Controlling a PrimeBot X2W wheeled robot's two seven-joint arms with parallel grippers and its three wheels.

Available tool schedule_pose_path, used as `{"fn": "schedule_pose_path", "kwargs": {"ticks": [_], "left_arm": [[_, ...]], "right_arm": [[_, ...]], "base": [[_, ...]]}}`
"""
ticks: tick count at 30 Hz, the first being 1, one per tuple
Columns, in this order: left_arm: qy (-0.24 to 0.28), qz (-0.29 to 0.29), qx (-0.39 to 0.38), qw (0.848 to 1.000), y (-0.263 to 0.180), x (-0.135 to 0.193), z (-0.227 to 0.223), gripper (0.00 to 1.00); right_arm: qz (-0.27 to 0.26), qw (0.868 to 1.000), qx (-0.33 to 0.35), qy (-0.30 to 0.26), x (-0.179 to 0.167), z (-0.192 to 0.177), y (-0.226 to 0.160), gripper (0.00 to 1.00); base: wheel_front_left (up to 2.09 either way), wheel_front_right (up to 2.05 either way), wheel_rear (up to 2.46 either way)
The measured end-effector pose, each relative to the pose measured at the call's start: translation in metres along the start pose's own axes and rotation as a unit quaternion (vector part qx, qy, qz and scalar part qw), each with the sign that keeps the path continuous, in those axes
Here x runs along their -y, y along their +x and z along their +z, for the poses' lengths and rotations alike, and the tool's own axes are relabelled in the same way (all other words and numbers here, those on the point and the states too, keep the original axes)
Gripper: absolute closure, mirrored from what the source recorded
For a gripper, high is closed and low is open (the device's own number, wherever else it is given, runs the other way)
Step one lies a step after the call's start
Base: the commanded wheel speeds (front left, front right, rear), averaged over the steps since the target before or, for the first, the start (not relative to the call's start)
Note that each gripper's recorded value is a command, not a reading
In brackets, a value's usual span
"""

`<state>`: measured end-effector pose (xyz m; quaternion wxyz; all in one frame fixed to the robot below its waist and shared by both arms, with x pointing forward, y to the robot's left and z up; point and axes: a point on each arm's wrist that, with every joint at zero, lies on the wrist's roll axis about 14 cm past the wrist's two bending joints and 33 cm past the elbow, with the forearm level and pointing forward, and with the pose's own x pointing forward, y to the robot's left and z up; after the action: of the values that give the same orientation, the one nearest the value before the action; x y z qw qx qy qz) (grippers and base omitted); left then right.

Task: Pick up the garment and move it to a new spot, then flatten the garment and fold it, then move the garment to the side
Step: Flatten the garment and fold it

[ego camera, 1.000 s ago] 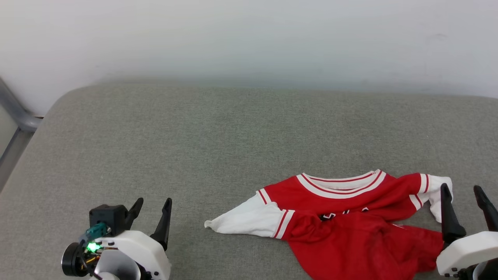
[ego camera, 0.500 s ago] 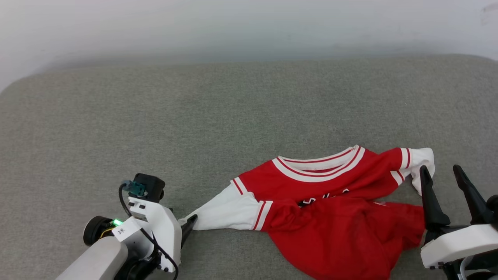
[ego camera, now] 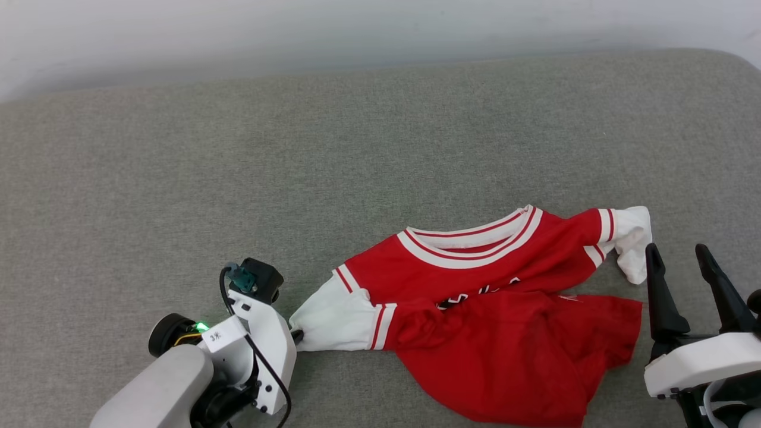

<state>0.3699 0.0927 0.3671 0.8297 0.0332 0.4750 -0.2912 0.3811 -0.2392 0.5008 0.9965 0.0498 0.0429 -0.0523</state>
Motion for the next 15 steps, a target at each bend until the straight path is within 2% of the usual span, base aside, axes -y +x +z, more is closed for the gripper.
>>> {"fn": "schedule_pose_path", "kwargs": {"ticks": [6, 9, 15], "left_arm": [[-0.009, 0.071, 0.096, 0.993, -0.016, -0.023, 0.024, 1.0], [-0.021, 0.125, 0.162, 0.978, -0.039, -0.048, 0.043, 1.0], [-0.042, 0.186, 0.25, 0.949, -0.083, -0.074, 0.059, 1.0]], "right_arm": [[-0.006, 1.0, -0.014, 0.012, 0.005, -0.005, 0.0, 0.0], [-0.015, 0.999, -0.029, 0.015, 0.01, -0.011, 0.0, 0.0], [-0.029, 0.996, -0.076, 0.026, 0.021, -0.03, -0.001, 0.0]], "base": [[0.0, 0.0, 0.0], [0.0, 0.0, 0.0], [0.0, 0.0, 0.0]]}}
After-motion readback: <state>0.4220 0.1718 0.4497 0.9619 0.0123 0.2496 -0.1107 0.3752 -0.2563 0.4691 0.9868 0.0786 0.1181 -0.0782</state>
